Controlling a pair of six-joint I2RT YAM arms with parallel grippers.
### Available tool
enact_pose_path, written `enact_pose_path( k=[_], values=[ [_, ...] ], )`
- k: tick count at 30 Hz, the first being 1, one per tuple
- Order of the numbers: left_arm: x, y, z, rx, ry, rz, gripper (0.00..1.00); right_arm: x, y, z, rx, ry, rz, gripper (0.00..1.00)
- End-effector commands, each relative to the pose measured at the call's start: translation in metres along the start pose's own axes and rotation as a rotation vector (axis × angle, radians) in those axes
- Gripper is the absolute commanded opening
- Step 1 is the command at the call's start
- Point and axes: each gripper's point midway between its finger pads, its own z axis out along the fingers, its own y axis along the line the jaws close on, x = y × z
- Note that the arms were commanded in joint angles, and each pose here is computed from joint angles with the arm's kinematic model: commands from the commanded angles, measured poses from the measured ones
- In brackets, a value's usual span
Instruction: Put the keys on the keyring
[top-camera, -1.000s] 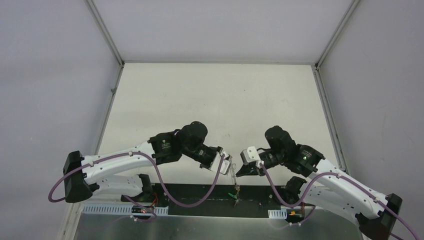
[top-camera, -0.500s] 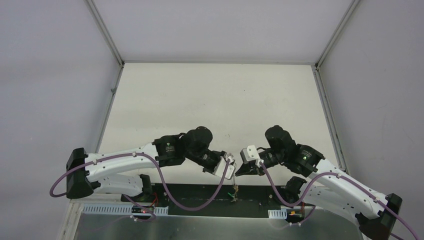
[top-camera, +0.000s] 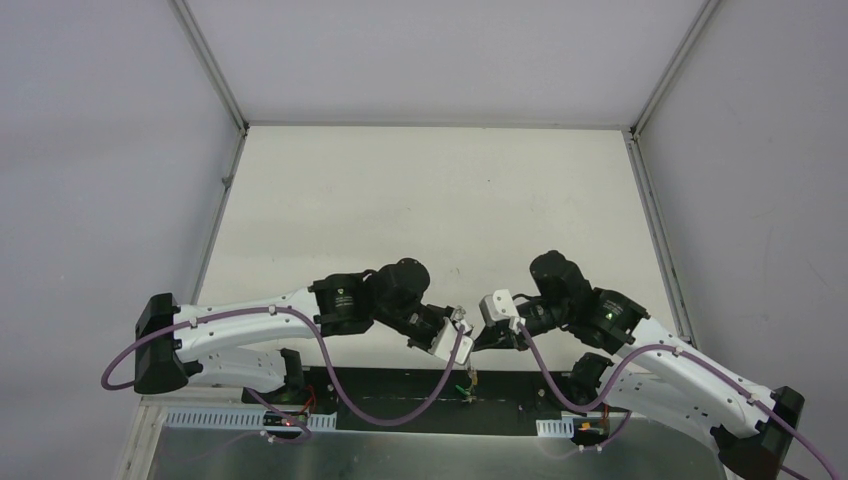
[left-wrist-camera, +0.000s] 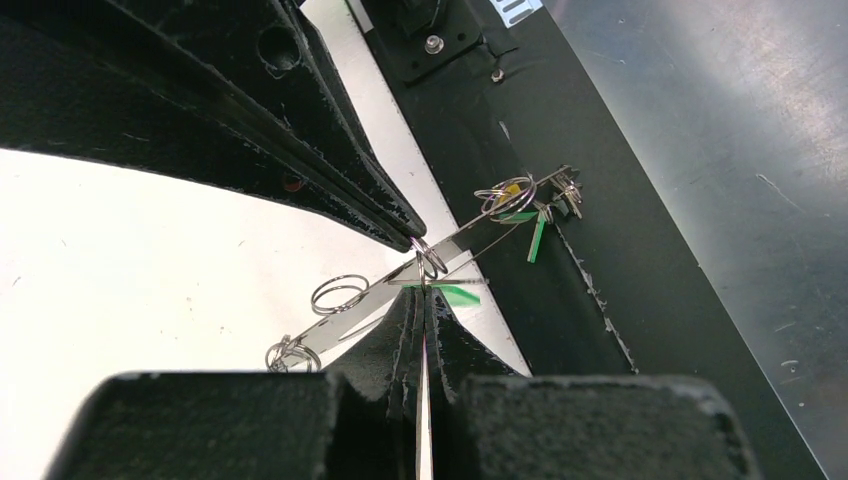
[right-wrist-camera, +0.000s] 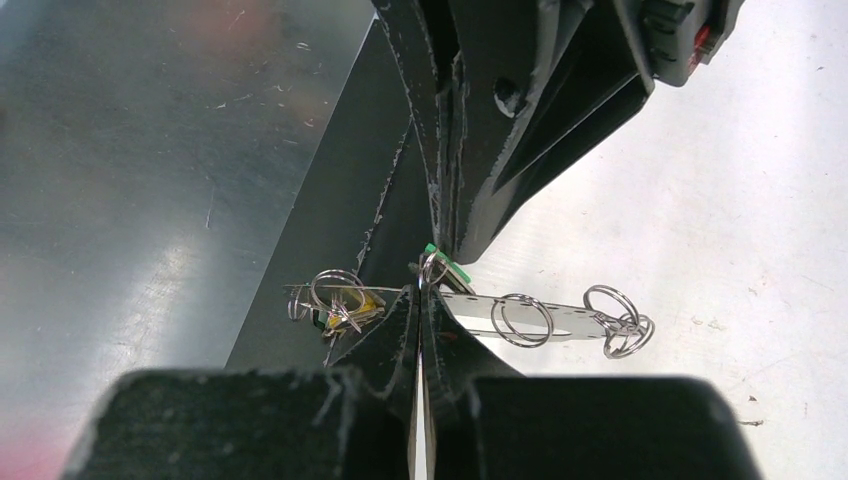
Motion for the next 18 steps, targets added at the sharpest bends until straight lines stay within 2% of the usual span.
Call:
enact_pose_path(
  k=[1,18],
  values=[
    [-0.023,0.0085,-0.0077,-0.04,-0.041,0.07,0.0,-0.0276,-0.0093,-0.0034,0.027,-0.055,-0.066,0.0],
    [-0.0133,0.0048,-0.0068,-0.083,0.038,0.105,0.0,-0.0263,-0.0139,-0.0033,0.051,-0.04,-0.026,0.0]
  ],
)
